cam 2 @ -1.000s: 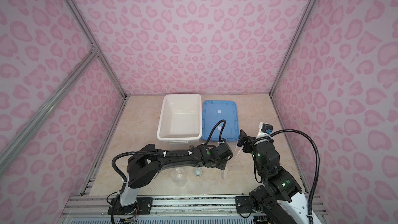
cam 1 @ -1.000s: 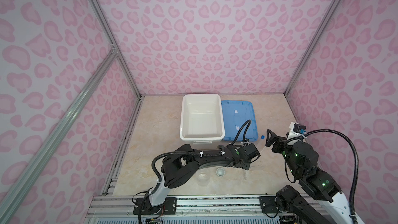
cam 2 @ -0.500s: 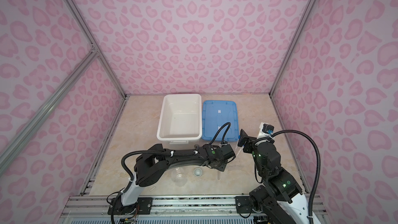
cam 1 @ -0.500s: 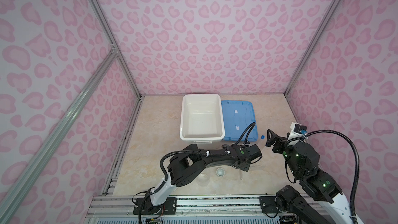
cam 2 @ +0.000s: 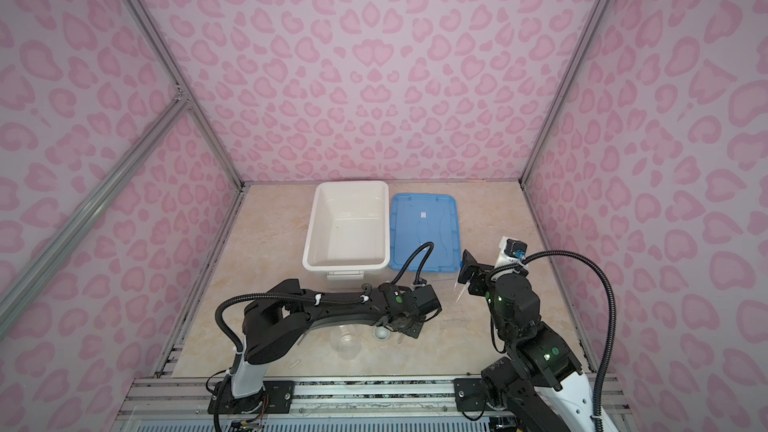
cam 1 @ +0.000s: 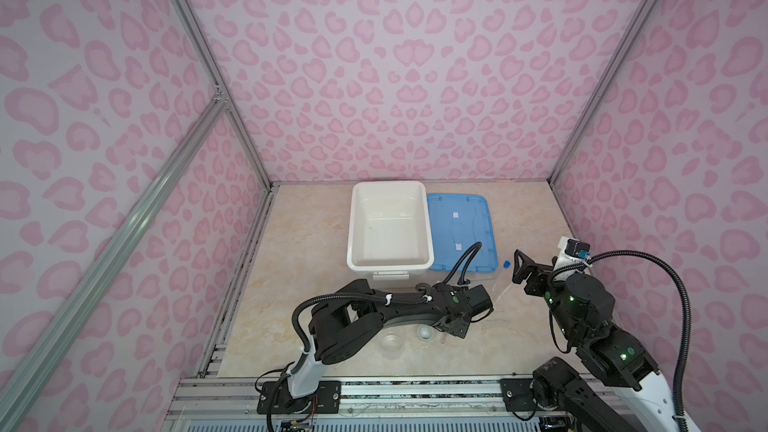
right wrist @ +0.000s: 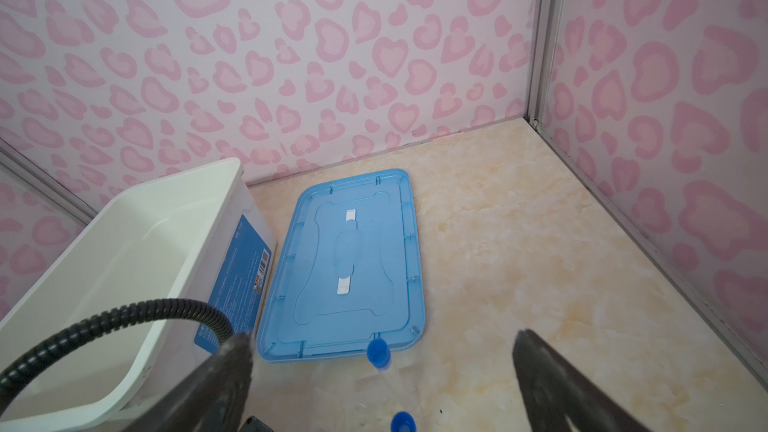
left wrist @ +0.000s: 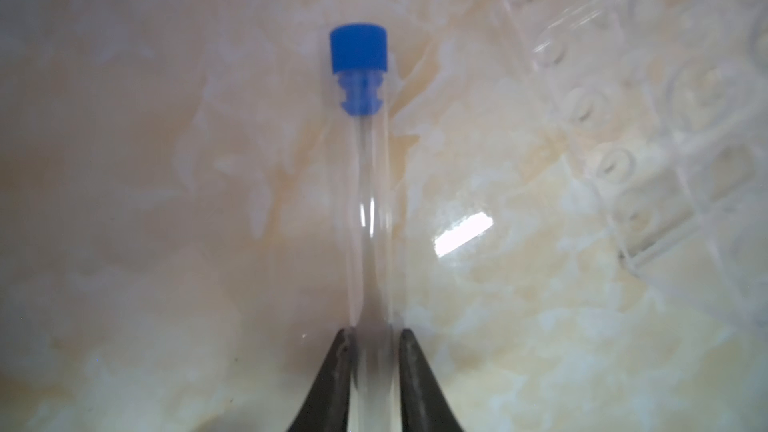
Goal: Organize the chemistry lab equipment
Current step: 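Move the left gripper to the last tube while the right gripper withdraws, then grasp the last blue-capped tube with the left gripper and lift it upright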
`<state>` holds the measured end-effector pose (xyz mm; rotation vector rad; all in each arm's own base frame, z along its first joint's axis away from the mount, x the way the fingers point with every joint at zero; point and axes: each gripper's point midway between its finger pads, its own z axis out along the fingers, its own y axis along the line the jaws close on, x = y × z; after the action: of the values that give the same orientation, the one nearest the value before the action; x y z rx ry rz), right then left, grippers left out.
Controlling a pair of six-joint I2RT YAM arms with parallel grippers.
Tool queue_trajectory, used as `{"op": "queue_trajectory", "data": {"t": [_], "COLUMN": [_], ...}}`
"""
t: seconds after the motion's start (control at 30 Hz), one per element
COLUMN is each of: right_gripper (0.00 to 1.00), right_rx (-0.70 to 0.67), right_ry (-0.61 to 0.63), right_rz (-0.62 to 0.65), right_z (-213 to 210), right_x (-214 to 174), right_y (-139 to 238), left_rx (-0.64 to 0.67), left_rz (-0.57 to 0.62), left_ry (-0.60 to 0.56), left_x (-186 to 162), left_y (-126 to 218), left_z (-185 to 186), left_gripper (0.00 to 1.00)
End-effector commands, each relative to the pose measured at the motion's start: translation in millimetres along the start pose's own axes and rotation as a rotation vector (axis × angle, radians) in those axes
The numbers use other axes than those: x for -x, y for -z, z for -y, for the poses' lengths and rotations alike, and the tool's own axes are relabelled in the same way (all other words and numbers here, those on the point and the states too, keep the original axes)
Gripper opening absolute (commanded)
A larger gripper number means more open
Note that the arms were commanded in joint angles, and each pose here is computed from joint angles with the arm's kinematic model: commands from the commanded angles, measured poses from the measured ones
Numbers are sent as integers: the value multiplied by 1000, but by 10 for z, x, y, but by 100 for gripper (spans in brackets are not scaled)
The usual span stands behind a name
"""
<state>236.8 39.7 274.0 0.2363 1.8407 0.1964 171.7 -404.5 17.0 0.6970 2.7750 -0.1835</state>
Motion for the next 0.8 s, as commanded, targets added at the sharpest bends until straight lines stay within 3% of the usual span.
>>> {"op": "queue_trajectory", "data": {"t": [0.0, 0.27, 0.4, 0.53, 0.63, 0.77], "right_gripper": [98, 98, 98, 97, 97, 94], "right_rx": [8, 20, 56, 107, 153, 298], "right_ry": [-17, -22, -43, -74, -98, -201], "right_rz": [-3, -14, -15, -42, -120, -318], "right_z": [-15, -49, -122, -218, -291, -466], "right_x": [-33, -47, 14, 98, 103, 25], "right_y": [-27, -47, -29, -40, -100, -221], "left_rx": [2, -13, -173, -239, -299, -382], "left_rz": [-20, 17, 78, 197, 273, 384], "left_ry": [17, 57, 85, 72, 69, 45], "left_x": [-61, 44, 169, 401, 529, 659], "left_y": [26, 44, 162, 450, 636, 914], "left_z": [-42, -81, 78, 146, 200, 277], "left_gripper": [20, 16, 14, 14, 14, 14]}}
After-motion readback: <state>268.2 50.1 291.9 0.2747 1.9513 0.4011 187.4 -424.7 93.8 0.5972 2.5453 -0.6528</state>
